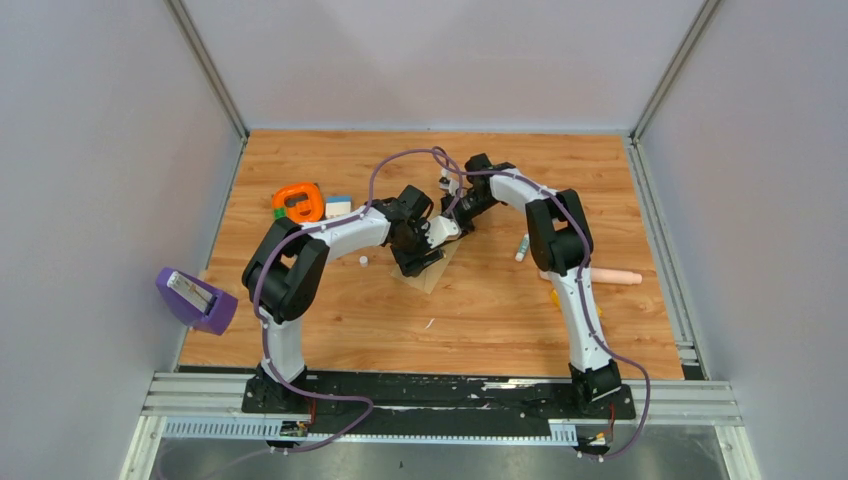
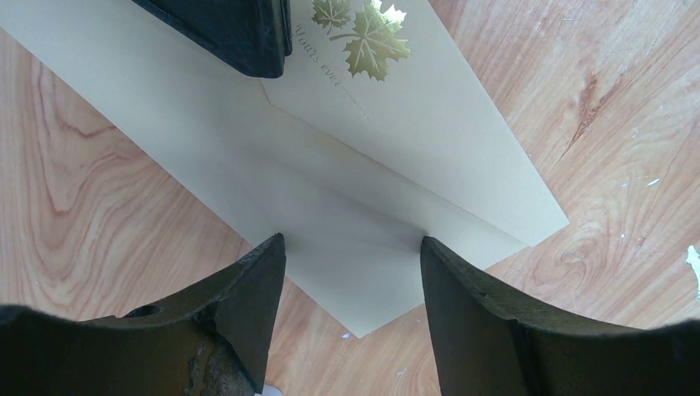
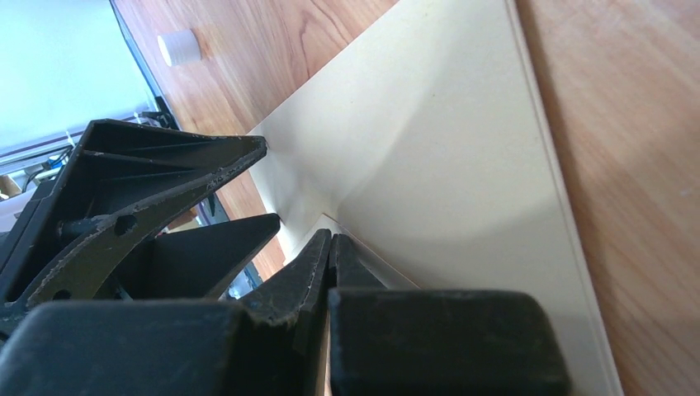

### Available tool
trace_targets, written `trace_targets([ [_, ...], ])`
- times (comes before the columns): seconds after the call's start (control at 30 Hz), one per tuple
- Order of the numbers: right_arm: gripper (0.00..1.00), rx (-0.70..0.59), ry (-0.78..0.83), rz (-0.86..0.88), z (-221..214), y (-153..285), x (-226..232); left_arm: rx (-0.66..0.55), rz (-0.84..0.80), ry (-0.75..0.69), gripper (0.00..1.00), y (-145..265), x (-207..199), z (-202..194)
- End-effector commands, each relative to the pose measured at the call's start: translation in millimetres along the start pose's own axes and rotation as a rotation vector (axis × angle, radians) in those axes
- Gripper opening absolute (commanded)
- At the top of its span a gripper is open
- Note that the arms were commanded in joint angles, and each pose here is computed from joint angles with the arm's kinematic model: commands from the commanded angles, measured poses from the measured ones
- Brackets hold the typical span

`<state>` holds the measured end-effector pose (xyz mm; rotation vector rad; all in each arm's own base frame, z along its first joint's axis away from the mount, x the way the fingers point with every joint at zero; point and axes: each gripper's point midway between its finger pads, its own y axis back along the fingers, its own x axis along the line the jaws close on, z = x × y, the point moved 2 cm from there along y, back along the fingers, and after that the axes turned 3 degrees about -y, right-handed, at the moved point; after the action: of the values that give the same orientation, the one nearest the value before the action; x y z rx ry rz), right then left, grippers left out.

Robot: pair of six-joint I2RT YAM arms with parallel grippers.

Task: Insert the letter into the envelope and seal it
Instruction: Seal the envelope flap on the envelope.

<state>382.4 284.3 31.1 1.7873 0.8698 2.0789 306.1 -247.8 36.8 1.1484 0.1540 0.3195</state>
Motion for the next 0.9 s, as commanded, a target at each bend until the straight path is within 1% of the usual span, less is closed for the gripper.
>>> trace_targets([
  [0.0, 0.00, -0.024, 0.044, -0.092, 10, -11, -27, 0.089, -0.081, 0.027, 0.69, -21, -21, -21],
  [0.3, 0.00, 0.057, 0.056, -0.071, -14, -38, -19, 0.089, -0.081, 0.027, 0.69, -21, -21, -22],
  [0.87, 0.00, 0.118, 0.061, -0.044, -40, -44, -10, 0.088, -0.079, 0.027, 0.69, -20, -21, -22],
])
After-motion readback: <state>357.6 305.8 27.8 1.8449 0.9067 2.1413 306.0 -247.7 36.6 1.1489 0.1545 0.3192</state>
